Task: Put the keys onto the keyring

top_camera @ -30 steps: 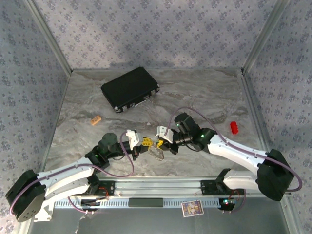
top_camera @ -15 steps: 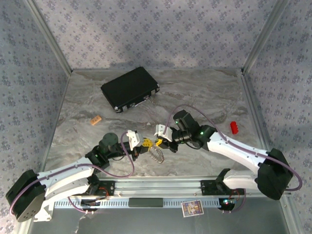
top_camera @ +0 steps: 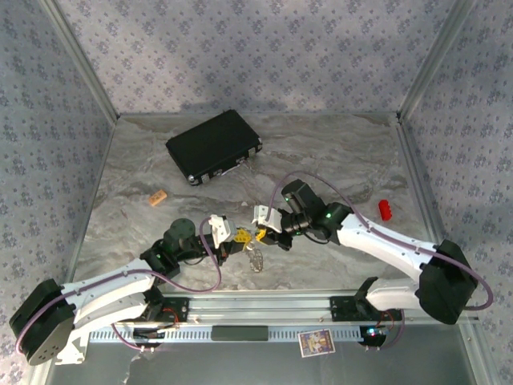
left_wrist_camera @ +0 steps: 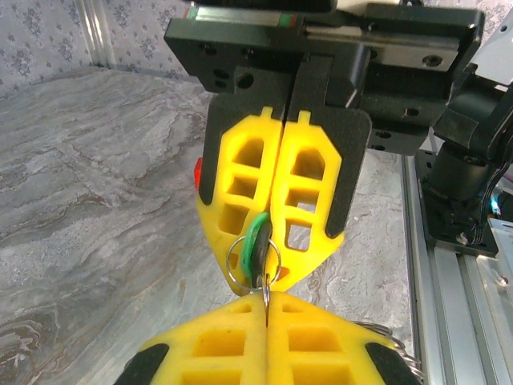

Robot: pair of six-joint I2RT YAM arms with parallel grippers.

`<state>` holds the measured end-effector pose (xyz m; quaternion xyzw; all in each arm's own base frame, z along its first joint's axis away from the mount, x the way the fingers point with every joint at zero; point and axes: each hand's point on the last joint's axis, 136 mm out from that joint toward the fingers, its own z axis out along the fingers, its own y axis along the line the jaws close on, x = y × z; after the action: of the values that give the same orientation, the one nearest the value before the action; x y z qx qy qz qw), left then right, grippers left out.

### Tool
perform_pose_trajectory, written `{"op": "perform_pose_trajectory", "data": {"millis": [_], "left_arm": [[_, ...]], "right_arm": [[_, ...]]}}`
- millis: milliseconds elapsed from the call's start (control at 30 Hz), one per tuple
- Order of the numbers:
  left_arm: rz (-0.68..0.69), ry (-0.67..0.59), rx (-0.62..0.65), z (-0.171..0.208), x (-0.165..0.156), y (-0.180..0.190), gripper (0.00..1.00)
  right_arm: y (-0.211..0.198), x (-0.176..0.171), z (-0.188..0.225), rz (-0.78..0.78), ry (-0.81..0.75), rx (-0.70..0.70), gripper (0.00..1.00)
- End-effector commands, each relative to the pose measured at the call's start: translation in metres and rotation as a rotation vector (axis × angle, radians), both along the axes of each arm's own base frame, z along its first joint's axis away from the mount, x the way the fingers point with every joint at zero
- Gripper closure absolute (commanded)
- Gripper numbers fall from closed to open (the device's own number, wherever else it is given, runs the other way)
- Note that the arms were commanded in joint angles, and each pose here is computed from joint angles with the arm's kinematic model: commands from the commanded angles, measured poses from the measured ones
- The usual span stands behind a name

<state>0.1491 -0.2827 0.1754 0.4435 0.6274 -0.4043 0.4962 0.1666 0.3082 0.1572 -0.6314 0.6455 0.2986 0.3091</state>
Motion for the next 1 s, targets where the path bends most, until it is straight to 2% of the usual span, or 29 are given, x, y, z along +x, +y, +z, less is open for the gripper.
{"op": "perform_pose_trajectory", "data": {"millis": [0,367,700,967], "left_arm": [[-0.022,-0.047,-0.038,0.018,-0.001,-0.004,1.0],[-0.022,-0.048,-0.037,0.019,0.0,-0.004,1.0],[-0.026,-0.036,-0.019,0.014,-0.001,-0.004,1.0],[-0.051,0.005,0.058,-0.003,0.0,-0.01,1.0]], "right_arm": [[-0.003,-0.003,-0.009,0.016,0.005,-0.062,1.0],[0.001,-0.007,-0.015,0.044,0.012,-0.095,1.0],[0.01,-0.007,0.009,0.056,-0.006,-0.005,1.0],[0.004,-0.002,0.018,0.025,-0.036,0.017,1.0]]}}
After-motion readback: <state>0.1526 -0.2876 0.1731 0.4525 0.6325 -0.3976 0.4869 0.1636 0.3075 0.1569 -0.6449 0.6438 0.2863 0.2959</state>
